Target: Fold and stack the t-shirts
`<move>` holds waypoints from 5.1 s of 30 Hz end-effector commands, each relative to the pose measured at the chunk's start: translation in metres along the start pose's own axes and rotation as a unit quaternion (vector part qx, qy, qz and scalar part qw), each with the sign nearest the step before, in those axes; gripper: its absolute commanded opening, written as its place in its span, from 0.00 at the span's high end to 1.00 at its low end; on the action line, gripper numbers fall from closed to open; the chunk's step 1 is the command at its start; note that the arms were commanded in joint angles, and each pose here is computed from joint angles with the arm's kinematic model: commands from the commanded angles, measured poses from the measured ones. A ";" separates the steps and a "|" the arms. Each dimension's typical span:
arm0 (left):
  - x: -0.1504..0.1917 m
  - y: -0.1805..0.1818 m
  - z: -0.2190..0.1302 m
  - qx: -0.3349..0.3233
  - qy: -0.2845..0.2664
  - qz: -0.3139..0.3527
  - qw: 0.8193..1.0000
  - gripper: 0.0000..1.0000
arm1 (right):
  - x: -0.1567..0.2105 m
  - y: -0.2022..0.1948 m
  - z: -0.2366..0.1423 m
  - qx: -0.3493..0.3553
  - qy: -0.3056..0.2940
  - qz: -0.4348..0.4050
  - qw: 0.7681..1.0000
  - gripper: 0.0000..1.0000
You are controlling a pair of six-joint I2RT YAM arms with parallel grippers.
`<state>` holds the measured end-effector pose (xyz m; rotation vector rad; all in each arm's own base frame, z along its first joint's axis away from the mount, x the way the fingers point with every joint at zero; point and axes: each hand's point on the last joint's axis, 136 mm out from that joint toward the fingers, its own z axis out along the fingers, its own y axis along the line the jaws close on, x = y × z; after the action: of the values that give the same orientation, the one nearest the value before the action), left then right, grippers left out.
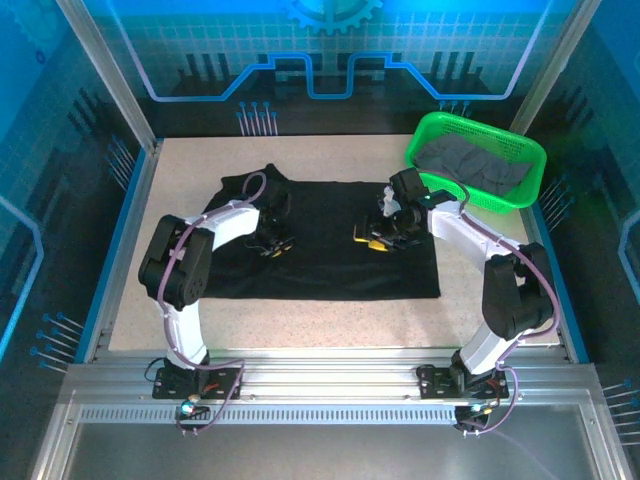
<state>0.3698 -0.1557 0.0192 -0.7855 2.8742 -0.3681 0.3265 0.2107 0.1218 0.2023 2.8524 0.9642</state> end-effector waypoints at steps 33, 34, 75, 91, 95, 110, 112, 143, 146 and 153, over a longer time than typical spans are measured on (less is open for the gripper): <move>-0.007 0.111 -0.039 -0.039 0.010 -0.201 0.979 0.88 | 0.038 -0.130 0.025 0.206 0.074 0.098 0.971 0.67; -0.004 0.117 -0.034 -0.054 0.016 -0.214 0.975 0.88 | 0.041 -0.132 0.028 0.219 0.084 0.094 0.967 0.67; -0.234 0.138 -0.112 -0.003 -0.145 -0.238 0.960 0.51 | -0.090 -0.007 -0.032 0.073 -0.081 -0.005 0.994 0.50; -0.246 0.149 -0.029 -0.038 -0.085 -0.172 0.981 0.51 | -0.104 -0.019 -0.023 0.076 -0.074 0.035 0.994 0.50; -0.247 0.141 -0.019 -0.020 -0.080 -0.161 0.984 0.62 | -0.103 -0.025 -0.019 0.083 -0.072 0.044 0.993 0.50; -0.273 0.090 -0.062 0.024 -0.147 -0.142 0.979 1.00 | -0.137 -0.104 -0.029 0.177 -0.246 0.171 0.937 0.49; -0.278 0.076 -0.078 0.048 -0.164 -0.141 0.975 1.00 | -0.148 -0.112 -0.028 0.191 -0.258 0.178 0.930 0.49; -0.228 0.018 -0.139 0.173 -0.156 -0.097 0.968 1.00 | -0.203 -0.165 0.020 0.319 -0.167 0.101 0.927 0.62; -0.227 0.016 -0.141 0.176 -0.156 -0.093 0.967 1.00 | -0.206 -0.173 0.024 0.329 -0.160 0.092 0.926 0.62; -0.225 0.016 -0.145 0.173 -0.158 -0.092 0.968 1.00 | -0.218 -0.164 0.017 0.335 -0.165 0.053 0.926 0.58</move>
<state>0.5298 0.0110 0.1505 -0.9608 2.3852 -0.6282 0.5012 0.0740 0.0232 0.5692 2.8130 -0.0419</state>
